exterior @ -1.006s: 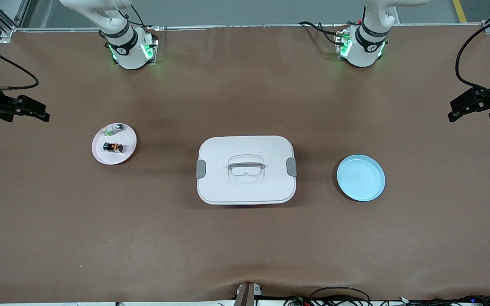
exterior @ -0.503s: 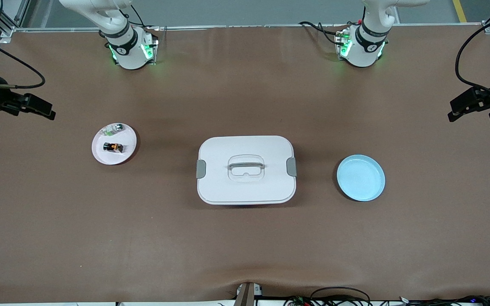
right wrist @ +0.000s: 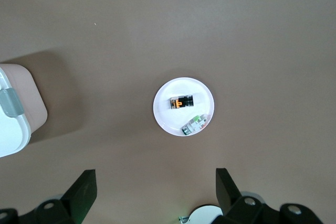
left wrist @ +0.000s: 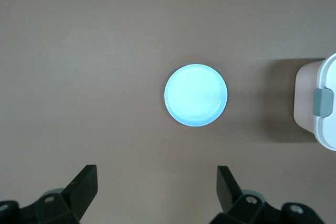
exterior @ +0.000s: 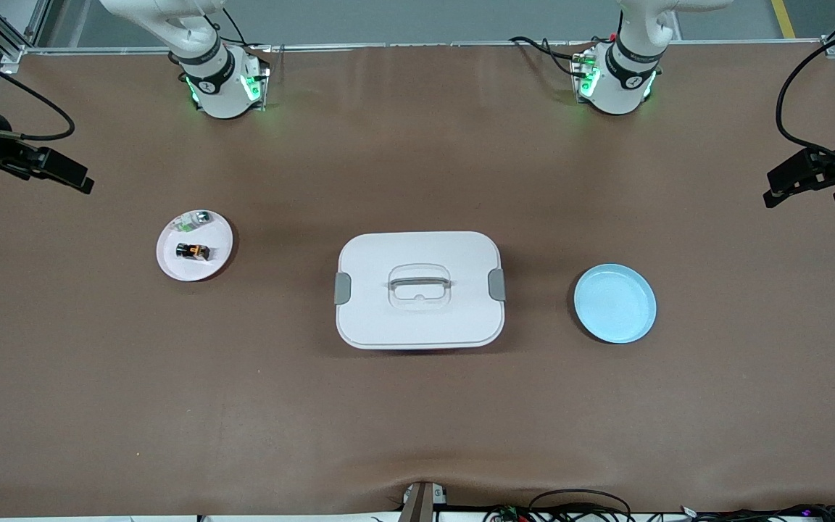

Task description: Transfer orange switch to right arm and place

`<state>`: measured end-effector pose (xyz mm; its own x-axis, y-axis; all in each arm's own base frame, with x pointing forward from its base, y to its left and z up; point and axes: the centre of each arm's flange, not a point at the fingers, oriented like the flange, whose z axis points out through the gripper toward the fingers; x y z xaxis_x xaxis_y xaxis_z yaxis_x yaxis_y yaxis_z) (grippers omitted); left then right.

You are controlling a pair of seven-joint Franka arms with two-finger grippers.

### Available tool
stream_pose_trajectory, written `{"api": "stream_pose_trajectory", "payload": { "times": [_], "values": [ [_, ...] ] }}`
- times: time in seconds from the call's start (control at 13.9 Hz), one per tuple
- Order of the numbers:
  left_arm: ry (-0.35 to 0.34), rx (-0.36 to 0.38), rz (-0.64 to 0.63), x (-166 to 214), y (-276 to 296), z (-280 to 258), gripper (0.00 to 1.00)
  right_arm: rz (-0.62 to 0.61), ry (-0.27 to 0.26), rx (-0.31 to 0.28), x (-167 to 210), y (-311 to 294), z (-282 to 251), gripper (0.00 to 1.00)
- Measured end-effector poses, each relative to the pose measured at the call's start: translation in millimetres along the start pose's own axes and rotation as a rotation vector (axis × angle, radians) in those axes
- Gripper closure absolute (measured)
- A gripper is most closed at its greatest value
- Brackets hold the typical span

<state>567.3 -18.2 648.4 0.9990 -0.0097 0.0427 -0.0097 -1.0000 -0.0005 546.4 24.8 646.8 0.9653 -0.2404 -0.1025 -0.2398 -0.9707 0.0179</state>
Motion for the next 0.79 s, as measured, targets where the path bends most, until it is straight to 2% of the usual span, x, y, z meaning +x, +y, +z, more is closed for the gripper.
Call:
{"api": "stream_pose_trajectory", "payload": {
  "times": [0.79],
  "values": [
    [0.008,0.000,0.000,0.8,0.1,-0.9,0.00,-0.050,0.018,0.000,-22.4,-20.7,-17.4,0.00]
  ]
}}
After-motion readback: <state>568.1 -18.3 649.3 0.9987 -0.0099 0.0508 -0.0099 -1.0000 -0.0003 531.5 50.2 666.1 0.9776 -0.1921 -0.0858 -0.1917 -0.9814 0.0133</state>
